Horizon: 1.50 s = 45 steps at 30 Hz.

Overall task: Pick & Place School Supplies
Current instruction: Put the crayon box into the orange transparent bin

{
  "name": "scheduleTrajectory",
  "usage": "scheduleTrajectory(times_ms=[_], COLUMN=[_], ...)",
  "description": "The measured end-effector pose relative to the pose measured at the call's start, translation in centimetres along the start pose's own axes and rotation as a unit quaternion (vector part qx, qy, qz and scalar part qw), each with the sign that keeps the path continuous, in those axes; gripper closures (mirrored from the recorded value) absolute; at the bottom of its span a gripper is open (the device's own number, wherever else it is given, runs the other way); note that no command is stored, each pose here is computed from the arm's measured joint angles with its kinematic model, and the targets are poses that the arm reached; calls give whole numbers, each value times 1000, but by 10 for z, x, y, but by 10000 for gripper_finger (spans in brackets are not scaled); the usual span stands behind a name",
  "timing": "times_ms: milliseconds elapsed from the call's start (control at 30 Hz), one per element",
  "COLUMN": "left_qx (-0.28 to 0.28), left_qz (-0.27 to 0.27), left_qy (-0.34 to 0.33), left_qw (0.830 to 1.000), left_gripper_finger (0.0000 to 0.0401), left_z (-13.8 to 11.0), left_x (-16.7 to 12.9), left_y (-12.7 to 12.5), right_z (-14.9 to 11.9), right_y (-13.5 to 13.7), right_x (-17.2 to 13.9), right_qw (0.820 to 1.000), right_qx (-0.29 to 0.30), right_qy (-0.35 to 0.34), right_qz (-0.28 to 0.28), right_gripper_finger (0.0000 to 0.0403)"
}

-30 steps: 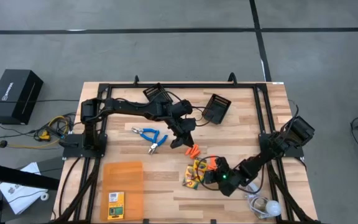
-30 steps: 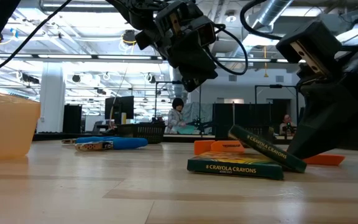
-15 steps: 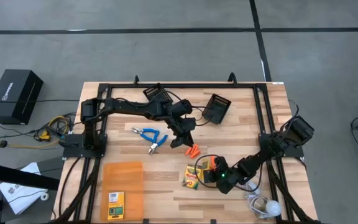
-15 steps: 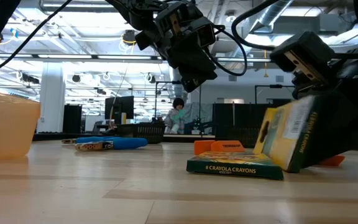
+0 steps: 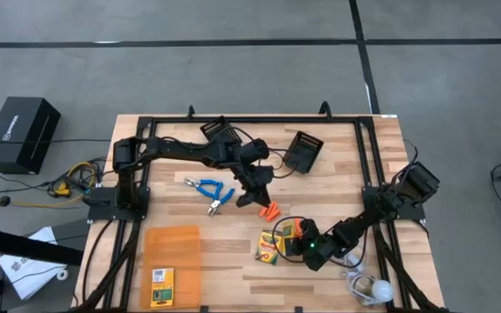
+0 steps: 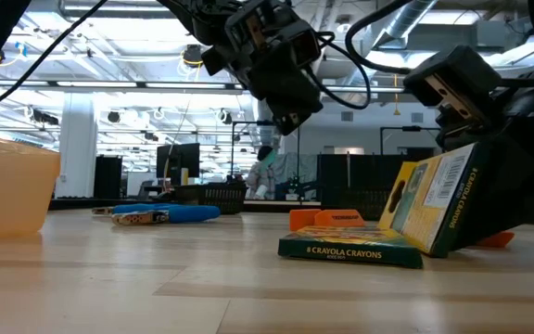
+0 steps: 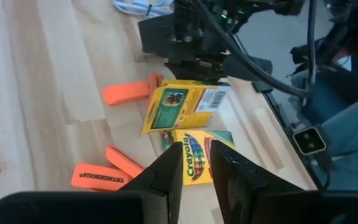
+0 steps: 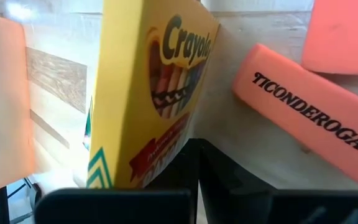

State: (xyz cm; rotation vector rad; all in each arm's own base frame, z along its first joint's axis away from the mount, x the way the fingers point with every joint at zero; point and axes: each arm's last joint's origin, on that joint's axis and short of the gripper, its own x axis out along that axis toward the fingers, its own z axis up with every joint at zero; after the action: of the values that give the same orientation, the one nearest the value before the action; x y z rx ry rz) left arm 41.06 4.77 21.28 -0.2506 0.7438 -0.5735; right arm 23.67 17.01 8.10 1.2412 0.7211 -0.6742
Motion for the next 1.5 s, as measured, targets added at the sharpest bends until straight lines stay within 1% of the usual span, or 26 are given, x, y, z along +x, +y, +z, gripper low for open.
scheduleTrajectory(times_ms=[100, 167, 233, 400, 500, 600, 700, 800, 933, 1167, 1267, 1400, 1500], left_qx=[17, 14, 20, -3, 1, 32, 48, 52, 49, 52, 60, 71, 71], left_qz=[-6, -11, -12, -28, -36, -39, -37, -39, -61, -85, -85, -59, -52], left_qy=[3, 11, 15, 43, 44, 31, 17, 11, 13, 25, 23, 24, 20], left_qw=[1000, 1000, 1000, 999, 998, 998, 998, 998, 997, 995, 994, 995, 996], left_gripper_finger=[324, 319, 310, 275, 258, 250, 248, 253, 260, 261, 261, 260, 258], left_z=[-2, -6, -10, -26, -24, -12, 1, 7, 6, 1, 2, 2, 2], left_x=[2, 5, 12, 36, 46, 51, 53, 58, 69, 87, 88, 85, 82], left_y=[2, 5, 10, 25, 30, 32, 35, 40, 44, 38, 37, 42, 46], right_z=[0, 0, 0, 0, 1, 1, 1, 2, 3, 5, 5, 5, 5], right_y=[1, 1, 1, 2, 3, 3, 4, 5, 5, 6, 6, 6, 6], right_x=[0, 0, 0, -1, 0, 0, 0, 0, 1, 2, 2, 2, 2], right_qw=[1000, 1000, 1000, 1000, 1000, 1000, 999, 999, 999, 999, 999, 999, 999], right_qx=[-5, -8, -13, -20, -22, -26, -32, -36, -37, -38, -40, -39, -39], right_qy=[3, 3, 5, 10, 11, 11, 12, 11, 8, 5, 4, 2, 1], right_qz=[4, 5, 7, 9, 11, 13, 17, 19, 20, 20, 20, 21, 21], right_gripper_finger=[403, 403, 403, 403, 403, 403, 403, 403, 403, 403, 403, 403, 403])
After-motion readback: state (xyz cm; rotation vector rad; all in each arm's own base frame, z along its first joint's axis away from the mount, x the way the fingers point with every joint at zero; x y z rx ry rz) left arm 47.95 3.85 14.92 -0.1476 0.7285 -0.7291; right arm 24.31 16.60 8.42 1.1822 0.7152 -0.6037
